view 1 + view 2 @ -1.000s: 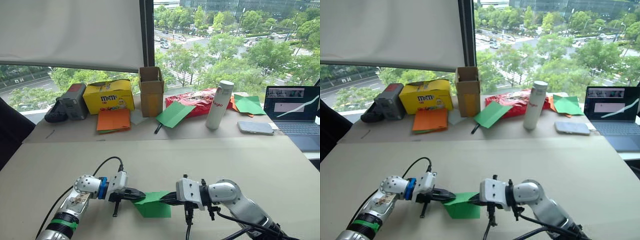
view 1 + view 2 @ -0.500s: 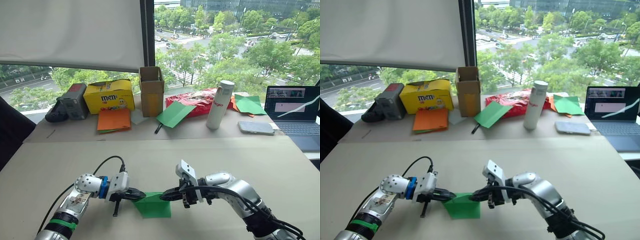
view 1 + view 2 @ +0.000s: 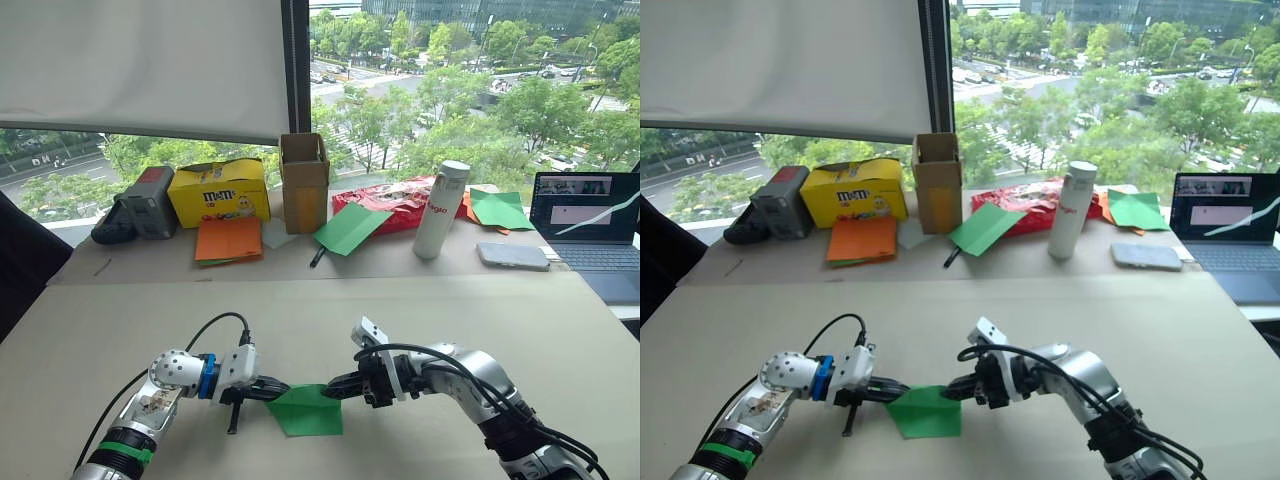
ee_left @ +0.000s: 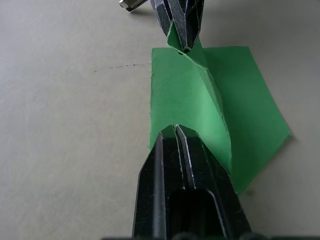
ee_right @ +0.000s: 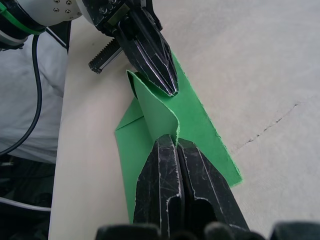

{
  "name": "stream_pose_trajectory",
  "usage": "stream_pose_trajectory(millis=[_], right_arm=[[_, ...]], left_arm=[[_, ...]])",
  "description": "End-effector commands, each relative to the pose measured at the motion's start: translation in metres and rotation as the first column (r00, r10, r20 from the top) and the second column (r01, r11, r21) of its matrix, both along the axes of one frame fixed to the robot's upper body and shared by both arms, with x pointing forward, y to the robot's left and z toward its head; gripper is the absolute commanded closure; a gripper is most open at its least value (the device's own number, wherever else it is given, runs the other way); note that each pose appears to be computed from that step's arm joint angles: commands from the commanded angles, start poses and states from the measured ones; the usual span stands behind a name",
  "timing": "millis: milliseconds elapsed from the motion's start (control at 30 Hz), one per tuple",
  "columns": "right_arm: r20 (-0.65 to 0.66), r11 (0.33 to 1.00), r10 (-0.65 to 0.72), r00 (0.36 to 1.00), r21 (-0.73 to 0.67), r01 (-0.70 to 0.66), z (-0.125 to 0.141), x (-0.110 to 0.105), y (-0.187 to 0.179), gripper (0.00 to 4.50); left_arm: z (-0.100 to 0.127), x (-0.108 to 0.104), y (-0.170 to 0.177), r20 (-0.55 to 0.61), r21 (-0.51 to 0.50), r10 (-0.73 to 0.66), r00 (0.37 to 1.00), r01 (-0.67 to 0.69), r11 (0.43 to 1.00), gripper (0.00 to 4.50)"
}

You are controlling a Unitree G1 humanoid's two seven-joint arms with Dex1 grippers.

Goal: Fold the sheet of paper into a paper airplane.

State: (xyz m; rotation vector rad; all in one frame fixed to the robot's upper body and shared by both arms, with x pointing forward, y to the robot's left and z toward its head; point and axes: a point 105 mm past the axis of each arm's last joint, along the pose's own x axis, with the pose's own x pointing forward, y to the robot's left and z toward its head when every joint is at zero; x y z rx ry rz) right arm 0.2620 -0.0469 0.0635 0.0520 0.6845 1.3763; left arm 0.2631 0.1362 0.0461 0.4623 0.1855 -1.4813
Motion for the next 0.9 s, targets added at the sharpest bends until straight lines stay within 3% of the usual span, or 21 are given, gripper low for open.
stream_pose_trajectory(millis=[33, 567, 900], right_arm=[[-0.007, 0.999, -0.03, 1.0, -0.027, 0.03, -0.004, 0.004, -0.002, 4.5], [-0.044, 0.996, -0.024, 0.999, -0.091, 0.02, -0.024, 0.005, 0.001, 4.5], [-0.025, 0.98, -0.055, 0.998, -0.194, 0.049, -0.042, 0.019, -0.007, 4.5]], left_arm=[[-0.007, -0.003, 0.004, -0.027, 0.035, 0.005, 1.0, -0.004, 0.999, 4.48], [0.004, 0.003, 0.002, 0.011, 0.021, 0.02, 1.0, -0.02, 1.0, 4.48], [0.018, 0.002, 0.011, 0.024, 0.016, 0.055, 0.998, -0.055, 0.998, 4.48]])
